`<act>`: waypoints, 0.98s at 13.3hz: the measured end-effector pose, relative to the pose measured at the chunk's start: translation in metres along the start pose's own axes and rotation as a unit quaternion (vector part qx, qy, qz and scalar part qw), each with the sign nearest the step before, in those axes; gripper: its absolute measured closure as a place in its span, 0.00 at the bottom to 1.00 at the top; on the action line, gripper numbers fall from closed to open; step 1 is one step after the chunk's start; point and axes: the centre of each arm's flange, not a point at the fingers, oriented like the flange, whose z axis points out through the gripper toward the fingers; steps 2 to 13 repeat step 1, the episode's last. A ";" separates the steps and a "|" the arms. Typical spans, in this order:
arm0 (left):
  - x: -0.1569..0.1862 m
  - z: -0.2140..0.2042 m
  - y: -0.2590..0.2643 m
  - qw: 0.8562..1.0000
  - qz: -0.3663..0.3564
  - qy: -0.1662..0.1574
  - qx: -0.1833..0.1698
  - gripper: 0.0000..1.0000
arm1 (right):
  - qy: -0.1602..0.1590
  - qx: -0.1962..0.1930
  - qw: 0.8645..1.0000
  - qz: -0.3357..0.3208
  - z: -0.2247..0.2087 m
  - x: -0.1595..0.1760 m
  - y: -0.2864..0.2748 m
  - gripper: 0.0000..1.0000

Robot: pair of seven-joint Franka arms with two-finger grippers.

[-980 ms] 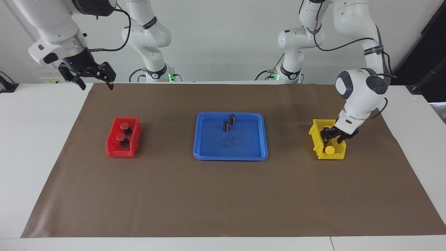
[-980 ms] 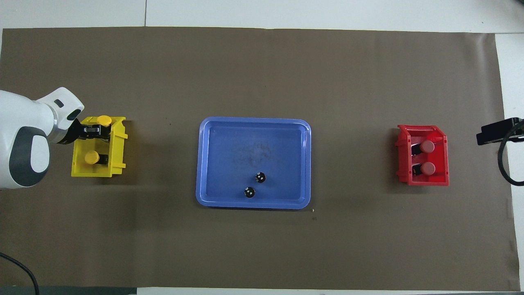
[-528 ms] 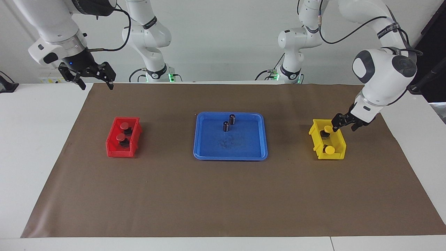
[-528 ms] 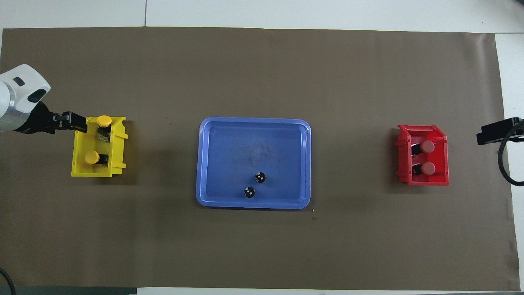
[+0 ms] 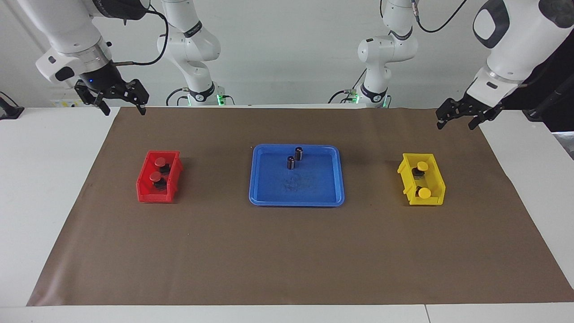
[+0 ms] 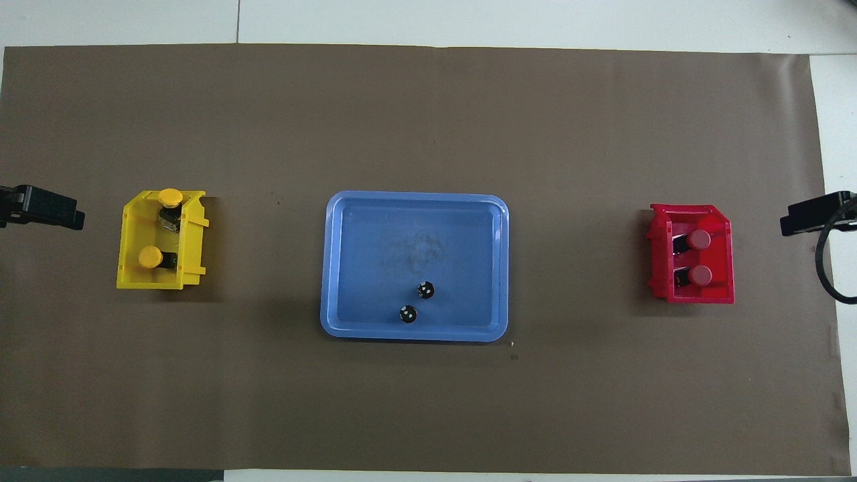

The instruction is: Sort red and yellow buttons by color

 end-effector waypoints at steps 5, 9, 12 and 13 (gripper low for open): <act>0.000 -0.006 0.008 1.000 0.007 0.002 0.001 0.00 | 0.000 0.000 1.000 0.000 0.000 0.000 0.000 0.00; 0.000 -0.006 0.008 1.000 0.007 0.002 0.001 0.00 | 0.000 0.000 1.000 0.000 0.000 0.000 0.000 0.00; 0.000 -0.006 0.008 1.000 0.007 0.002 0.001 0.00 | 0.000 0.000 1.000 0.000 0.000 0.000 0.000 0.00; 0.000 -0.006 0.008 1.000 0.007 0.002 0.001 0.00 | 0.000 0.000 1.000 0.000 0.000 0.000 0.000 0.00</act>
